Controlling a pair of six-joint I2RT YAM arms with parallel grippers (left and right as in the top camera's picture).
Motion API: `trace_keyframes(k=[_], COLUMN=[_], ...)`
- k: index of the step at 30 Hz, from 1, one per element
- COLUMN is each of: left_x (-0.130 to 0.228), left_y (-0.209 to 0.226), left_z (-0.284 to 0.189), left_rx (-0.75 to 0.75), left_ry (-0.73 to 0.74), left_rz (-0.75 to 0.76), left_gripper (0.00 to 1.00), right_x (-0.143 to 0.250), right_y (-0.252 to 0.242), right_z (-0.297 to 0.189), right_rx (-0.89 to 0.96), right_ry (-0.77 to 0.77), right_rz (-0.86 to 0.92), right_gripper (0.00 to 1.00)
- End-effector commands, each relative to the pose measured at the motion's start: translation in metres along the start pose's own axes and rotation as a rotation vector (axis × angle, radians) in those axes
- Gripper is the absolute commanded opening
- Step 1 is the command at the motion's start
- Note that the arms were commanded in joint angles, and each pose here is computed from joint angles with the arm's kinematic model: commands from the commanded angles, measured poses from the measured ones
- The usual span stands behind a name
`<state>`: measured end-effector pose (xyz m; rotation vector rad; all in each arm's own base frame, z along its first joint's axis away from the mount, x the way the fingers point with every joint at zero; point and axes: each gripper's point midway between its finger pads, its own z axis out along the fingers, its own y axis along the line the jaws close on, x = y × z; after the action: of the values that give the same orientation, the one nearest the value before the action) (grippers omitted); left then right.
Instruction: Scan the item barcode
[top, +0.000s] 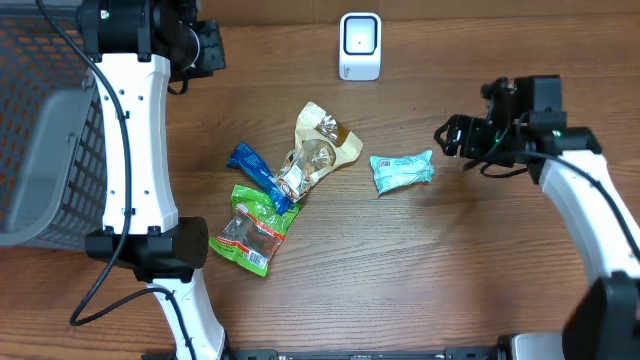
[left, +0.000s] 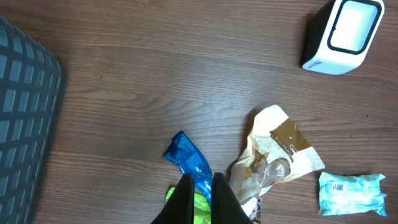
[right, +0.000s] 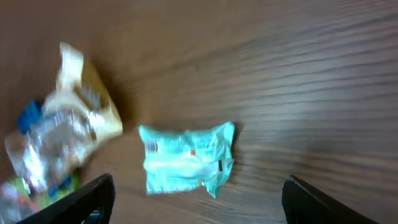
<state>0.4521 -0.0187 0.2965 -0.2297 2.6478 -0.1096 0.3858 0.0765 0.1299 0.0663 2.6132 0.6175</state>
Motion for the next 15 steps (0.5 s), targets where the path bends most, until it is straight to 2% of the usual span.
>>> trace_keyframes(k=[1,4,7,8,10,13,15], left_x=[0.001,0.0,-0.002,-0.003,-0.005,-0.007,-0.008], left_y=[-0.007,-0.007,-0.006,-0.006,-0.003,0.003,0.008], left_z=[0.004,0.004,0.004,0.004,0.004,0.004,0.004], left_rx=[0.01,0.011,0.004,0.001,-0.014,-0.048,-0.078], left_ry=[0.008,0.002,-0.007,-0.01,-0.019,-0.027,-0.034], left_rz=[-0.013,-0.012,-0.008,-0.008,-0.01,-0.01,-0.011], left_gripper=[0.05,0.05,0.12,0.17,0.23,0.23,0.23], right_x=[0.028,0.042,0.051,0.052,0.056,0.061,0.062], right_y=[0.008,0.007,0.004,0.004,0.005,0.004,0.002], right_z=[0.041,0.061,0.079,0.083,0.095,0.11,0.116], right_rx=[-0.171,-0.239,-0.278,-0.29,-0.328,-0.328,-0.32], right_ry=[0.149,0.217,0.254,0.258,0.269,0.286,0.291], right_rz=[-0.111,-0.076,-0.042,-0.037,-0.029,-0.011,0.014], right_gripper=[0.87,0.86,0.85,0.84,0.78,0.7,0.59])
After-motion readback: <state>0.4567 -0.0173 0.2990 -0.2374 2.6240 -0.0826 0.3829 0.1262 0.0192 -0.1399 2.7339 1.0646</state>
